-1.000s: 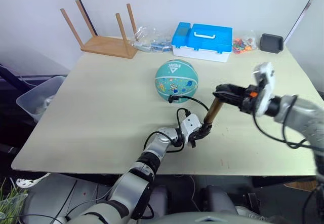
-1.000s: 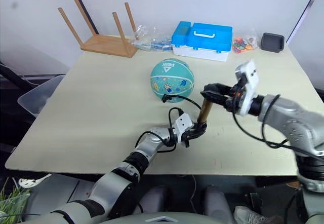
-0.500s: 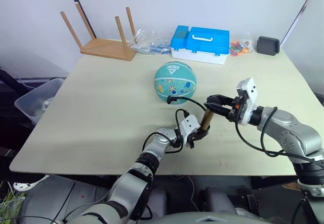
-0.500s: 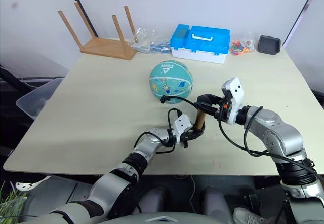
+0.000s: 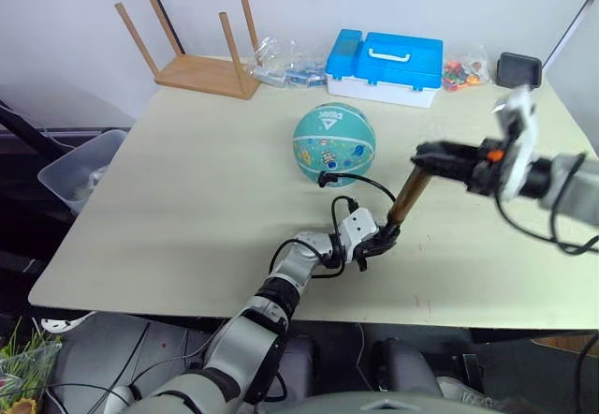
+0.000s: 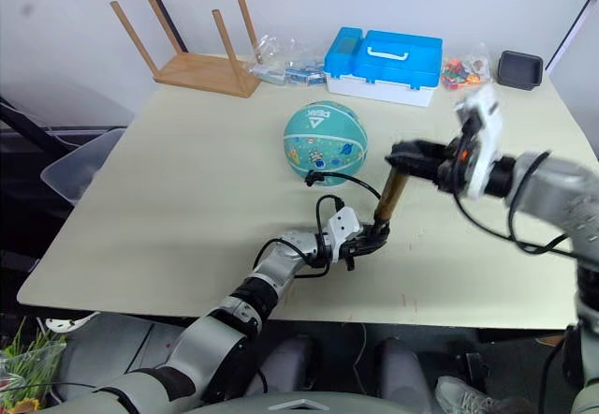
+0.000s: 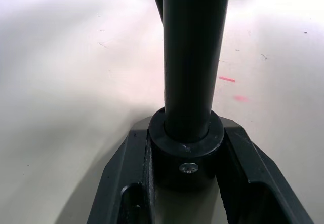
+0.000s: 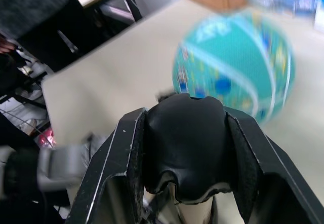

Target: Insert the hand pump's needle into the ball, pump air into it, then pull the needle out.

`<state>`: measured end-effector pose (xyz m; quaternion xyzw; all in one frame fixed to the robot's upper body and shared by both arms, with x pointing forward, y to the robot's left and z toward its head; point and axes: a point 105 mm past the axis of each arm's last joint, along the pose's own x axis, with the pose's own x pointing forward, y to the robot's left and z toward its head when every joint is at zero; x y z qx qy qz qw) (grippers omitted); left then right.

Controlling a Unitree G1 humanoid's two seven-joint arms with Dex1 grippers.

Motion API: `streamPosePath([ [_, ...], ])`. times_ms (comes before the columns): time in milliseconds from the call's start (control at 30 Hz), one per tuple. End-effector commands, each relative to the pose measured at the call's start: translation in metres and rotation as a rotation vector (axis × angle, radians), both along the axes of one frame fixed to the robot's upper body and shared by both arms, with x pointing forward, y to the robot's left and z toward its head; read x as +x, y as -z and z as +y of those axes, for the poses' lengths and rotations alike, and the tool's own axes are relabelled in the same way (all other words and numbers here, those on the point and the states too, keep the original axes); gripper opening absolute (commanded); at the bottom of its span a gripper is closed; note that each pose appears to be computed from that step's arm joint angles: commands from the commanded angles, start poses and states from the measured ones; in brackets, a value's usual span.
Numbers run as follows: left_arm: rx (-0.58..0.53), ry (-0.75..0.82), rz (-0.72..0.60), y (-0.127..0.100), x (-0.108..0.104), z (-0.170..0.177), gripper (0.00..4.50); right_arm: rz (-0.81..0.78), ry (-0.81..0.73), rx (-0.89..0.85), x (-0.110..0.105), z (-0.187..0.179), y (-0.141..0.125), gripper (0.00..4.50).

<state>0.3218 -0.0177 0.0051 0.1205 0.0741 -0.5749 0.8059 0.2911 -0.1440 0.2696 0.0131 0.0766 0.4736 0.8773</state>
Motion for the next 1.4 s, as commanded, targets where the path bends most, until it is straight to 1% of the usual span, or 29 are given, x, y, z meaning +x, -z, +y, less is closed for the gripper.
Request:
streamPosePath([
  [33,0.134,-0.04,0.192,0.057,-0.025,0.026,1.09,-0.199,0.046,0.08,-0.013,-0.016,-0.065,1.59],
  [100,0.133,-0.04,0.191,0.057,-0.025,0.026,1.09,-0.178,0.062,0.057,-0.011,-0.017,-0.063,1.59],
  [200,0.132,-0.038,0.191,0.058,-0.026,0.026,1.09,-0.106,0.082,0.001,-0.004,-0.018,-0.04,1.59],
  [367,0.132,-0.036,0.191,0.057,-0.027,0.025,1.09,0.056,0.07,-0.056,0.008,-0.01,0.026,1.59],
  [633,0.132,-0.054,0.191,0.058,-0.025,0.03,1.09,0.213,0.036,-0.143,0.016,0.013,0.117,1.6],
  [667,0.131,-0.056,0.191,0.058,-0.025,0.03,1.09,0.246,0.039,-0.153,0.018,0.017,0.135,1.6],
  [767,0.126,-0.062,0.19,0.057,-0.024,0.03,1.09,0.333,0.036,-0.212,0.014,0.028,0.187,1.6],
  [800,0.124,-0.063,0.189,0.056,-0.024,0.03,1.09,0.354,0.033,-0.225,0.012,0.031,0.201,1.6],
  [867,0.122,-0.065,0.188,0.056,-0.024,0.03,1.09,0.374,0.024,-0.235,0.008,0.036,0.217,1.59],
  [933,0.12,-0.067,0.187,0.055,-0.023,0.03,1.09,0.365,0.019,-0.241,0.007,0.038,0.221,1.59],
  [967,0.121,-0.068,0.186,0.055,-0.023,0.03,1.09,0.35,0.016,-0.241,0.007,0.038,0.219,1.59],
  [1067,0.124,-0.071,0.187,0.055,-0.022,0.031,1.09,0.288,0.017,-0.206,0.012,0.036,0.2,1.59],
  [1200,0.125,-0.071,0.188,0.056,-0.022,0.031,1.09,0.163,0.017,-0.146,0.017,0.028,0.149,1.59],
  [1333,0.128,-0.064,0.191,0.057,-0.024,0.029,1.09,0.069,0.014,-0.094,0.016,0.022,0.102,1.59],
  [1400,0.128,-0.06,0.192,0.057,-0.024,0.028,1.09,0.003,0.002,-0.058,0.01,0.019,0.065,1.59],
])
